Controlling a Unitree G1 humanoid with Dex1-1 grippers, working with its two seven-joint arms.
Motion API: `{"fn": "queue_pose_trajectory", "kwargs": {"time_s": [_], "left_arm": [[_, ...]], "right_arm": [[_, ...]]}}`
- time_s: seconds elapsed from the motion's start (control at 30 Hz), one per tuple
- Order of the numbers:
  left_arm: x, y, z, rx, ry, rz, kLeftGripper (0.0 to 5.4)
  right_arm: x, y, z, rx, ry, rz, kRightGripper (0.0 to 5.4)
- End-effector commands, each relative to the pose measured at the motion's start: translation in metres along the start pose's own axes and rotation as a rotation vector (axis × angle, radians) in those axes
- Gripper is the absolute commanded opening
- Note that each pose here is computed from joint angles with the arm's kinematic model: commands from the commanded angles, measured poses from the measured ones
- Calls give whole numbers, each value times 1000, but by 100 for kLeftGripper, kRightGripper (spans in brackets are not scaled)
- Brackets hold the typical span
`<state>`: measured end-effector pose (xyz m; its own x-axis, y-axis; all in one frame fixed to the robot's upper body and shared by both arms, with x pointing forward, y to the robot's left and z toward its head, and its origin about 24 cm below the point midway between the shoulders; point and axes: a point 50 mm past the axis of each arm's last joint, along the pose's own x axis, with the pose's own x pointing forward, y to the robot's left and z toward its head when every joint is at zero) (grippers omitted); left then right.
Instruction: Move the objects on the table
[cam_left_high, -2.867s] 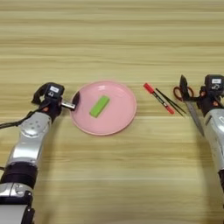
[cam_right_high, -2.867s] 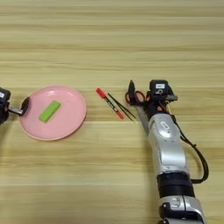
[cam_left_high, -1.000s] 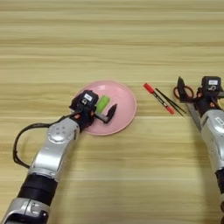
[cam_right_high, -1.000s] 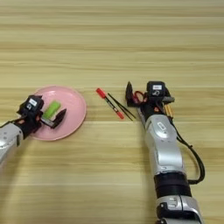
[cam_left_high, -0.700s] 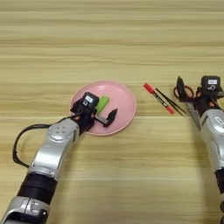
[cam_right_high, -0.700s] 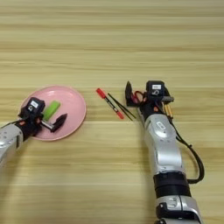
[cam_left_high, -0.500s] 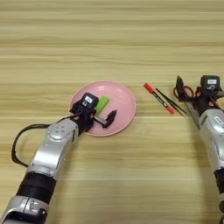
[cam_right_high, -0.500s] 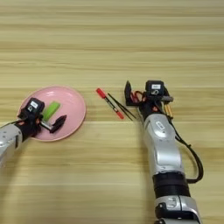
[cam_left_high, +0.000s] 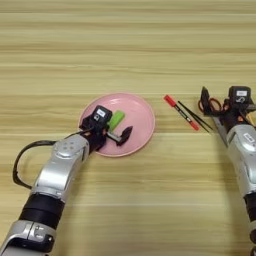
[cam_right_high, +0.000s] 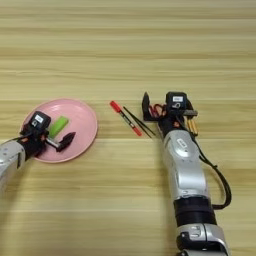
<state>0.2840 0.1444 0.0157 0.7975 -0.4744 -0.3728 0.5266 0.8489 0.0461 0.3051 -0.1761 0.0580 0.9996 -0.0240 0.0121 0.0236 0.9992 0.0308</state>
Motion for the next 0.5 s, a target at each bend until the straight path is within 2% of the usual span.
{"fn": "queue_pose_trajectory", "kwargs": {"time_s": [0.03,0.5], "left_arm": [[0,4,-3,18,41,7,539],[2,5,-5,24,56,5,388]], "right_arm": [[1,2,2,7,1,-1,540],[1,2,2,10,2,-3,540]]}}
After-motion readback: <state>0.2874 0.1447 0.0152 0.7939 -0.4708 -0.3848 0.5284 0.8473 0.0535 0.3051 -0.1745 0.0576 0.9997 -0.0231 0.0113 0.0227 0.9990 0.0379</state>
